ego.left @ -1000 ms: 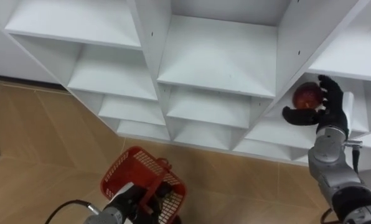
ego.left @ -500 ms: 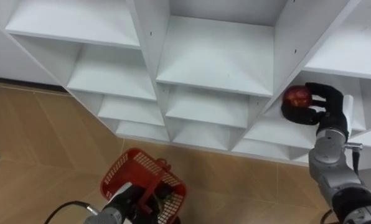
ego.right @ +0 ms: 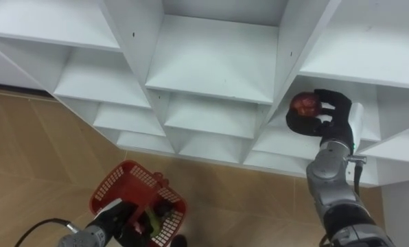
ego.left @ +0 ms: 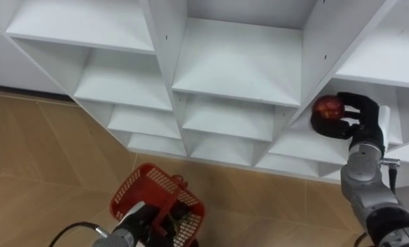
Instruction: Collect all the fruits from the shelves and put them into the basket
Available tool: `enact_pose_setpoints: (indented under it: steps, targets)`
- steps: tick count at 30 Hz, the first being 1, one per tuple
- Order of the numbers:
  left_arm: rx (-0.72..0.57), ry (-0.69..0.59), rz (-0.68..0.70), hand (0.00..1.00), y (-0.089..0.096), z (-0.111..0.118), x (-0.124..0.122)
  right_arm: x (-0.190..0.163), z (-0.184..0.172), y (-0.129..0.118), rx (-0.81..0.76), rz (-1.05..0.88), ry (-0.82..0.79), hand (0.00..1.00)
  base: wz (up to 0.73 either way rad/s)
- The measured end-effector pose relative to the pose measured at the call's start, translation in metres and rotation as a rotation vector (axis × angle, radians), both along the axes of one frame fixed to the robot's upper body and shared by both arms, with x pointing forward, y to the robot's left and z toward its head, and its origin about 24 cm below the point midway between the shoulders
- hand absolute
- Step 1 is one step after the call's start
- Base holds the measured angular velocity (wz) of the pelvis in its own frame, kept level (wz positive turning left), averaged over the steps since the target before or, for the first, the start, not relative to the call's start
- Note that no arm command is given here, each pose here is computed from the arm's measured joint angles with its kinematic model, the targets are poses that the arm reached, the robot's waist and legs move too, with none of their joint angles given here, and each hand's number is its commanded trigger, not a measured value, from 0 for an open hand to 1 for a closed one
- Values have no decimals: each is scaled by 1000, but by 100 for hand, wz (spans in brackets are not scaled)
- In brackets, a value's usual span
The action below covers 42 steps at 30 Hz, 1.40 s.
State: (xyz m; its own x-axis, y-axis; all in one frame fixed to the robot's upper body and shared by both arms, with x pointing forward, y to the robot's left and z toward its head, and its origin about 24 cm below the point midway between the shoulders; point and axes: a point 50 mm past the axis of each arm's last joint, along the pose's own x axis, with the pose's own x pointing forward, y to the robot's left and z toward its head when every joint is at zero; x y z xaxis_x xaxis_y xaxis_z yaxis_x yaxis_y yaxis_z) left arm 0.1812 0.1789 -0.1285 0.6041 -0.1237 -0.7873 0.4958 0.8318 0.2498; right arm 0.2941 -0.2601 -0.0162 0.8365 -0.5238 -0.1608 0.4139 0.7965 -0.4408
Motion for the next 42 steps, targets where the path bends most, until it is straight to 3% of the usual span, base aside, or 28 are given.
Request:
enact_pose_setpoints:
  steps: [28,42]
  targets:
    - [-1,16,-4,100,0,-3,-6,-20,-22,1,70,-9,69,100,0]
    - [-49,-106,26,100,2,13,-1,-35,-17,16,110,95,-12,100,-8]
